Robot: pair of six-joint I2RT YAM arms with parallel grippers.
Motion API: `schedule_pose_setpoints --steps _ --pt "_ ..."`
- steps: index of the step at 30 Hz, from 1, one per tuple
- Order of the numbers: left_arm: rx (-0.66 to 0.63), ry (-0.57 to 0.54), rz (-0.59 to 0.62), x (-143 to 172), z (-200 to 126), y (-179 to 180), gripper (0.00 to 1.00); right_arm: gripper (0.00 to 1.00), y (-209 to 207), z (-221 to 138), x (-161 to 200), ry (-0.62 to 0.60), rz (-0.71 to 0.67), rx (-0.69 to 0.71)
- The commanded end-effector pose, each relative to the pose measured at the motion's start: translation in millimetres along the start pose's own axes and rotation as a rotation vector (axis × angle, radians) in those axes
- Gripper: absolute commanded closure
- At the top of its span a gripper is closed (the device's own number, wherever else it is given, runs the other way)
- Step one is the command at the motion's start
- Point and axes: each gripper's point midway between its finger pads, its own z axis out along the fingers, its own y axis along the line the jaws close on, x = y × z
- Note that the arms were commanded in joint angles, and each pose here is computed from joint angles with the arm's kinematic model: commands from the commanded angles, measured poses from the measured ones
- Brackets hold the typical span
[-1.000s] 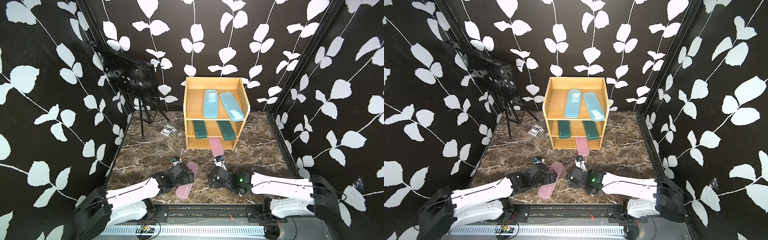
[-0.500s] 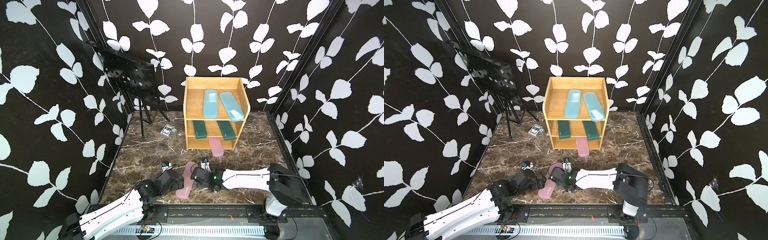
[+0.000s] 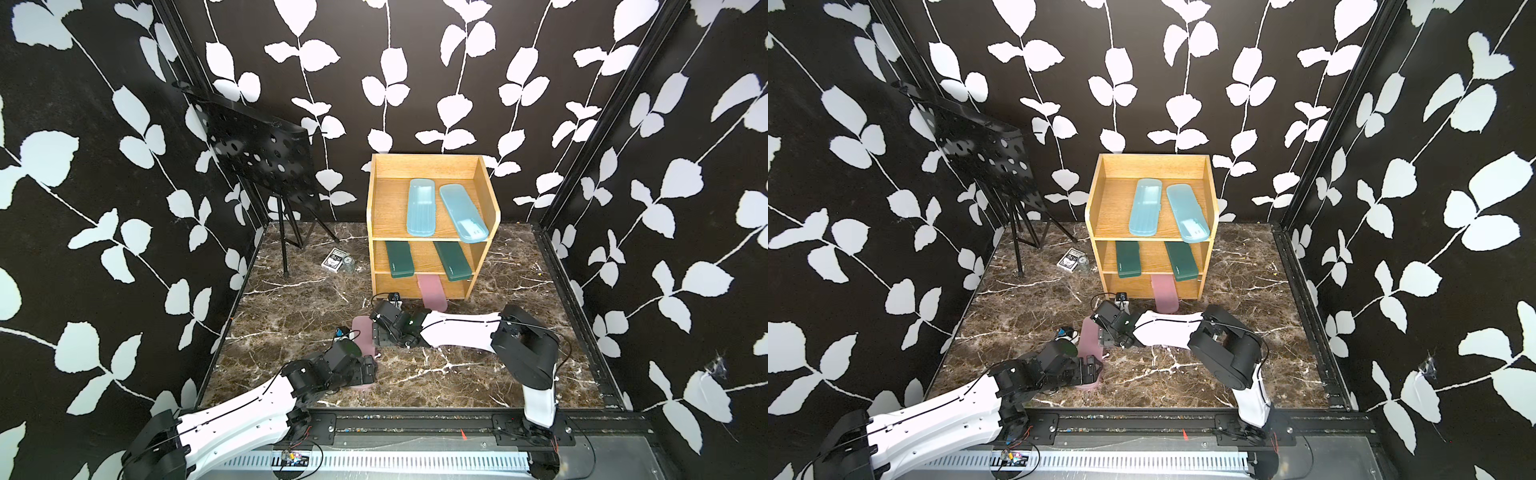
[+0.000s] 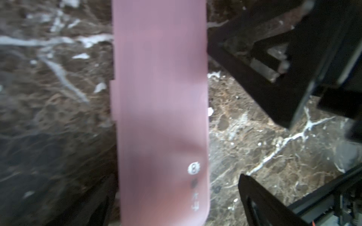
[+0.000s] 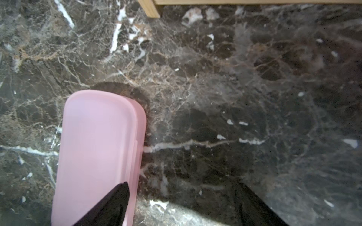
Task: Place the pencil cases on the shelf according to color
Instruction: Pick up the pencil case from the center of the board.
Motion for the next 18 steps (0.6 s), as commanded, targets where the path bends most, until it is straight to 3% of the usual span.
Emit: schedule_pose_setpoints --steps 1,6,10,13,18 --pt "0.067 -0.002 0.007 -6.1 0.2 -19.2 0.01 0.10 -5.6 -23.6 -13.1 -0.042 -0.028 0.006" --pt "0.122 -0.022 0.026 -17.5 0.0 -40.4 0.01 0.01 -42.1 -67.4 -6.4 -0.082 -0.029 0.077" --pt "0.138 -0.024 0.066 -25.8 3.2 -56.4 0.01 0.01 -58.3 -89.7 9.6 -0.086 -0.030 0.065" --pt "0.063 -0.040 0.095 -34.8 0.6 -51.8 0.01 0.01 -70.3 -99.9 21.4 -0.112 -0.044 0.131" --pt "-0.108 -0.205 0.133 -65.9 -40.8 -22.5 0.01 0.01 -49.8 -109.8 32.6 -0.147 -0.141 0.138"
